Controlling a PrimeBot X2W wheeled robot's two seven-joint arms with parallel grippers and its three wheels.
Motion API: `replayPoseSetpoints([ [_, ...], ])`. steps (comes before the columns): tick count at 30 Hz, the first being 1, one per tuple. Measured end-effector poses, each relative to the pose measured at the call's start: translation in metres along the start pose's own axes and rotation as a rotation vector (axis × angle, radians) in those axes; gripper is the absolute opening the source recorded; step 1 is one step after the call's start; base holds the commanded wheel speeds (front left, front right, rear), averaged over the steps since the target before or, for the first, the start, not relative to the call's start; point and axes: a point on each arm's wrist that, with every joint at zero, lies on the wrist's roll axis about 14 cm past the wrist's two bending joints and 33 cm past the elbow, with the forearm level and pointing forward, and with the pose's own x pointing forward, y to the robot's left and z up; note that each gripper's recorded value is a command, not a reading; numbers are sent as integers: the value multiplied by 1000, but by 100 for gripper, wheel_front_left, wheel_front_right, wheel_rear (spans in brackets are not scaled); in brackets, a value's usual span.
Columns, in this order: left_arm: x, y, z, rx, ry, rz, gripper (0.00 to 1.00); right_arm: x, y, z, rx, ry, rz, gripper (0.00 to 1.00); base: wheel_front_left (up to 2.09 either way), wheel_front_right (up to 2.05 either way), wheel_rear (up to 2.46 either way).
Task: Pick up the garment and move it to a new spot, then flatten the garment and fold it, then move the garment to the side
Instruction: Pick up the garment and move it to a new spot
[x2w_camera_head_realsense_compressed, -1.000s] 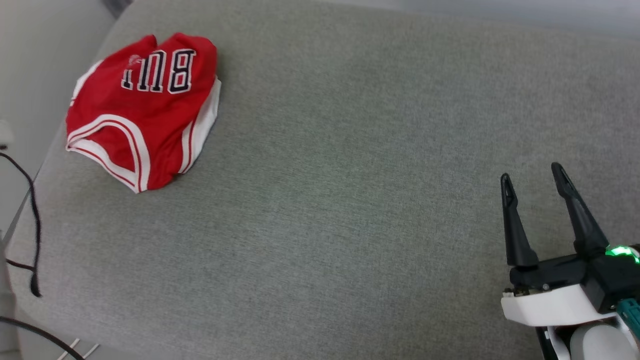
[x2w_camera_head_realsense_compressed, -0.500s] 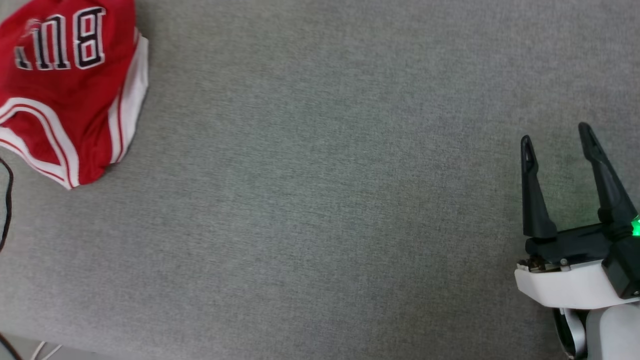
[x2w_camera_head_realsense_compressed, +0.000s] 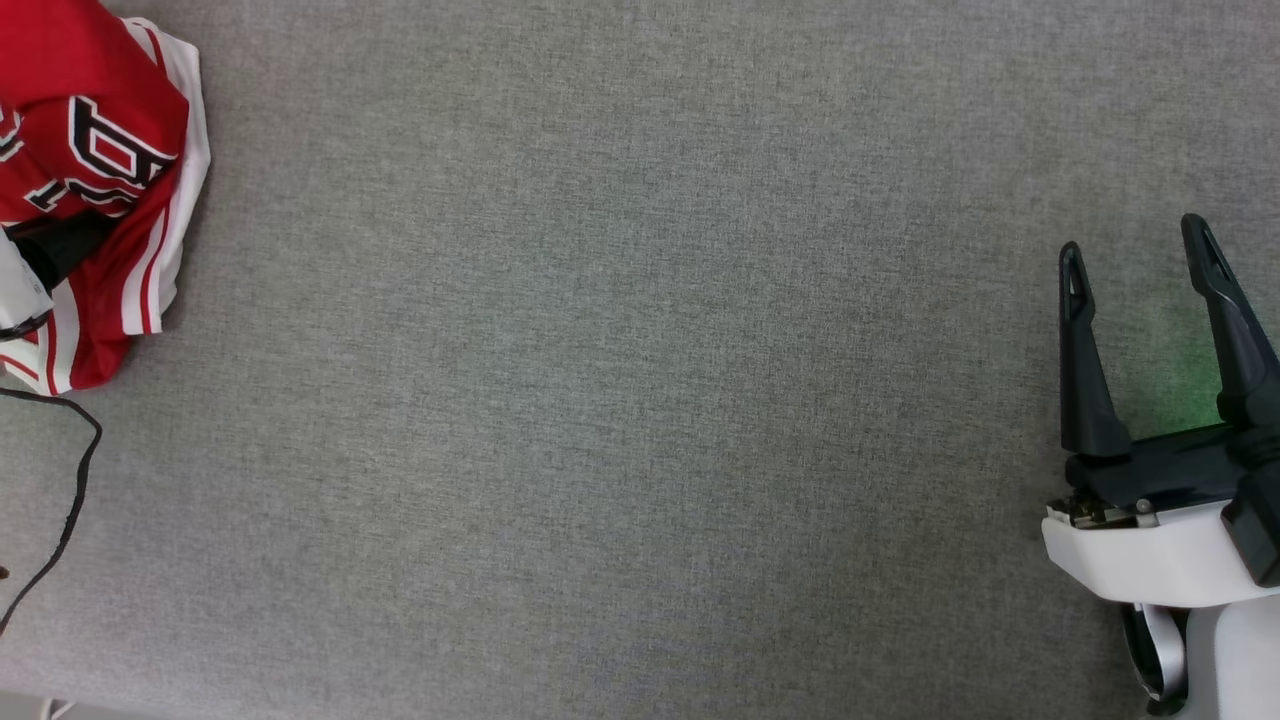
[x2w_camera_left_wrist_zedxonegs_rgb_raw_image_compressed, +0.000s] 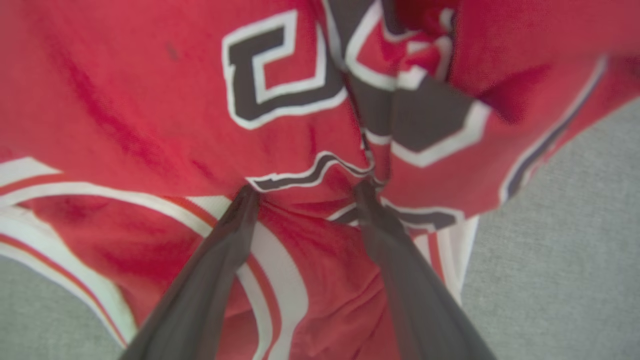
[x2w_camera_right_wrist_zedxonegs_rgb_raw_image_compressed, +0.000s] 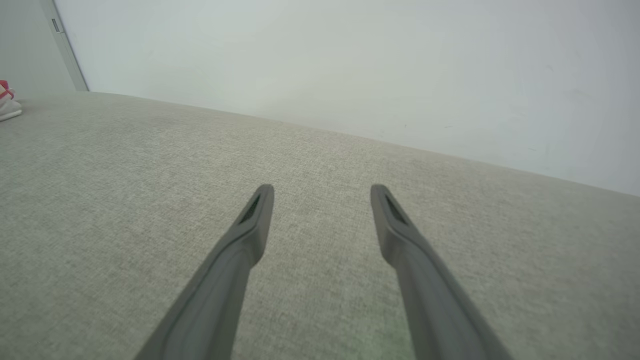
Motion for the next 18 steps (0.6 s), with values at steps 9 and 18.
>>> replayPoseSetpoints([
  [9,-6,-4,7,51,-45,-2,0,1,1,8,2,-13,0,100,0,0,0],
  [18,-85,-47,98,270,-389,-57,0,-6,10,50,16,-89,8,100,0,0,0],
])
